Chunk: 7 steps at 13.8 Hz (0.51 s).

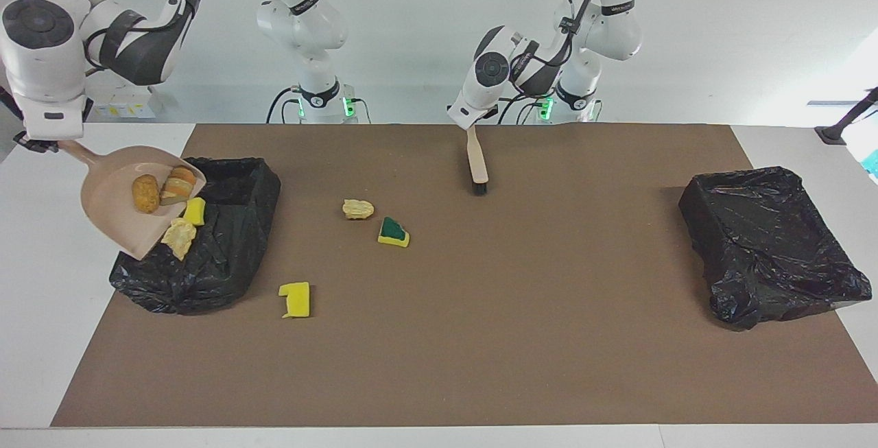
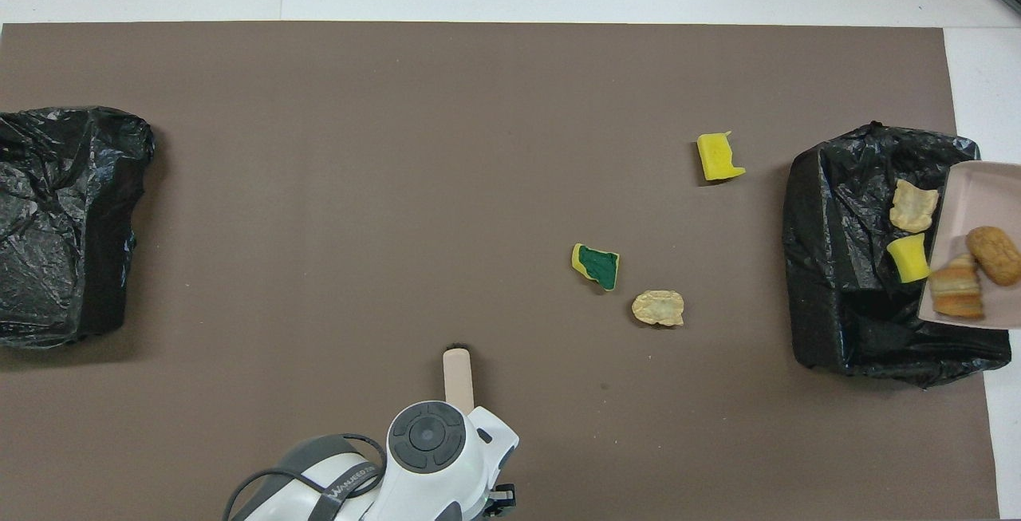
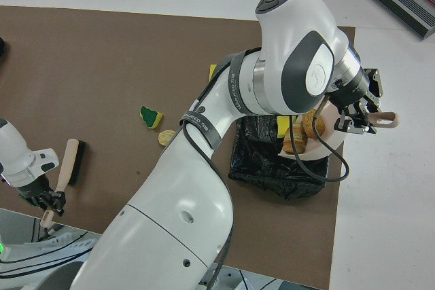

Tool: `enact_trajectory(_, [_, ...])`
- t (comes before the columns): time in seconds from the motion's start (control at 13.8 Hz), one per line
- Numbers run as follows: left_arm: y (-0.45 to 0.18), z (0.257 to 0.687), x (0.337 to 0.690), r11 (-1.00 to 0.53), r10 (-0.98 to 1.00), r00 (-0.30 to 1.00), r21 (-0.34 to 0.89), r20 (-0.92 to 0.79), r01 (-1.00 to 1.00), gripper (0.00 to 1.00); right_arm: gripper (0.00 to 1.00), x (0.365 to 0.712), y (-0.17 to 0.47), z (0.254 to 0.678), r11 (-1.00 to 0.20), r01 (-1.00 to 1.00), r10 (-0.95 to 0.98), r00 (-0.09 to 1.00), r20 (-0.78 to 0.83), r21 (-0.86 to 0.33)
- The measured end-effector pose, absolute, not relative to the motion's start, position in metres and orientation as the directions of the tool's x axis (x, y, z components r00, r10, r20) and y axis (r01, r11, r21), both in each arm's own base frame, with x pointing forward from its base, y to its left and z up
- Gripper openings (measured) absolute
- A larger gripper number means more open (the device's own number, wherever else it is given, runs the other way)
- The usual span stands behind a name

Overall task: Sweep and dump trash in bin
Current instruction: 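Release the brush with the left gripper while the right gripper tilts the dustpan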

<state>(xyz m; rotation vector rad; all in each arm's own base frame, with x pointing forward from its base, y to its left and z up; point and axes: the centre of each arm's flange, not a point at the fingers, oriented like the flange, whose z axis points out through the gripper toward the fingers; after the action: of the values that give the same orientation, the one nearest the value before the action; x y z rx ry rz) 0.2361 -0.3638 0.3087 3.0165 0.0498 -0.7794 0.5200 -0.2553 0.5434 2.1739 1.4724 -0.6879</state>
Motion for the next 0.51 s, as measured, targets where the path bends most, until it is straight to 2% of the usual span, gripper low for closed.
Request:
enact_trajectory(0.29, [-0.364, 0.307, 0.24, -0.999, 0.03, 0.874, 0.018, -0.485, 0.044, 0.52, 0.33, 0.527, -0.219, 0.561, -0.297, 0.952, 0.696, 0.272, -0.665, 0.079])
enact_trajectory(0.36, [-0.366, 0.311, 0.244, -0.998, 0.028, 0.878, 0.029, -0.477, 0.048, 0.59, 0.33, 0.529, -0.21, 0.567, -0.274, 0.958, 0.683, 0.256, -0.684, 0.085])
enact_trajectory(0.43, [-0.369, 0.318, 0.25, -0.998, 0.029, 0.883, 0.043, -0.468, 0.056, 0.7, 0.33, 0.53, -0.203, 0.574, -0.251, 0.963, 0.669, 0.243, -0.703, 0.094])
enact_trajectory(0.51, [-0.369, 0.325, 0.261, -0.996, 0.039, 0.888, 0.058, -0.458, 0.074, 0.75, 0.33, 0.53, -0.198, 0.579, -0.235, 0.967, 0.658, 0.235, -0.715, 0.102])
